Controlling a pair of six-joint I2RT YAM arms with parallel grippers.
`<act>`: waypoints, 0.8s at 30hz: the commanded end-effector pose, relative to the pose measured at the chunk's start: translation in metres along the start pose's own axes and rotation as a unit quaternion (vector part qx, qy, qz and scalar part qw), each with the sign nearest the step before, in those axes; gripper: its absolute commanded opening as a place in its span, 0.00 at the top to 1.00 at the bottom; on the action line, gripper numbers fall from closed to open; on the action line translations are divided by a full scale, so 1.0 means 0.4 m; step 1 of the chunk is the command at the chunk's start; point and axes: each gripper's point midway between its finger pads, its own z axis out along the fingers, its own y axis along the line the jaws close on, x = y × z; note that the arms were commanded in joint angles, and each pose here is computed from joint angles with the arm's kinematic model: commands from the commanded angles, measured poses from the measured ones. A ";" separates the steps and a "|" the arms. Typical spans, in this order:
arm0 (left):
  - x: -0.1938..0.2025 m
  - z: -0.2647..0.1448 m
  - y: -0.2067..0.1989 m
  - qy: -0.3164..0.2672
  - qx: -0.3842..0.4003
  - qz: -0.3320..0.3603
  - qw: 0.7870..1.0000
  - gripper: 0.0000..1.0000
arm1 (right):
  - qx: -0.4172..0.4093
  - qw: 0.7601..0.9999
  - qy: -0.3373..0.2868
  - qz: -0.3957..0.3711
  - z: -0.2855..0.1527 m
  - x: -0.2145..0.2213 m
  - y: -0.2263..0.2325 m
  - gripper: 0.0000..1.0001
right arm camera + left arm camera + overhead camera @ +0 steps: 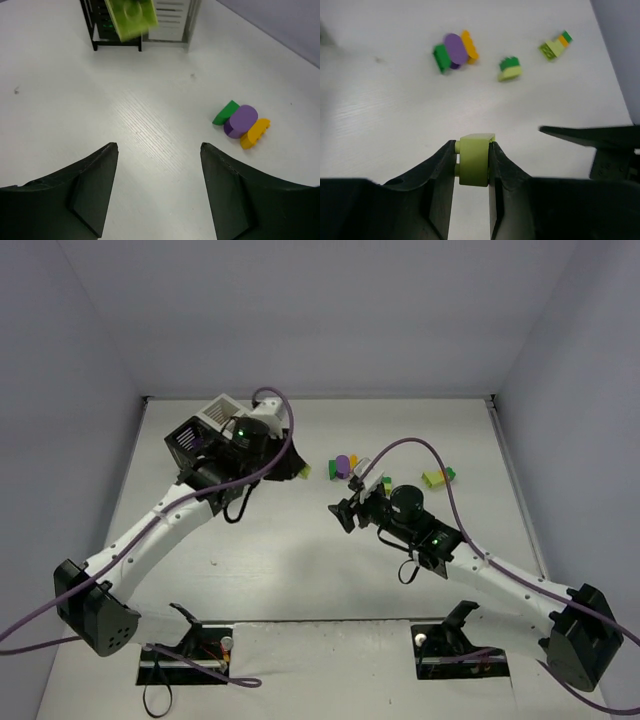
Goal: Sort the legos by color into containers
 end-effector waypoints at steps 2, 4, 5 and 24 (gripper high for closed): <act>-0.173 -0.036 0.171 -0.083 -0.094 -0.016 0.992 0.91 | 0.089 0.995 -0.020 0.041 0.012 -0.029 -0.080 0.36; -0.225 -0.046 0.257 -0.099 -0.136 -0.022 0.985 0.91 | 0.120 0.991 -0.010 0.053 0.010 -0.008 -0.107 0.36; -0.245 -0.050 0.290 -0.109 -0.157 -0.024 0.981 0.91 | 0.129 0.990 -0.007 0.058 0.010 0.000 -0.114 0.36; -0.515 0.044 0.683 -0.144 -0.345 -0.008 0.927 0.90 | 0.174 0.972 0.012 0.160 -0.009 0.074 -0.212 0.36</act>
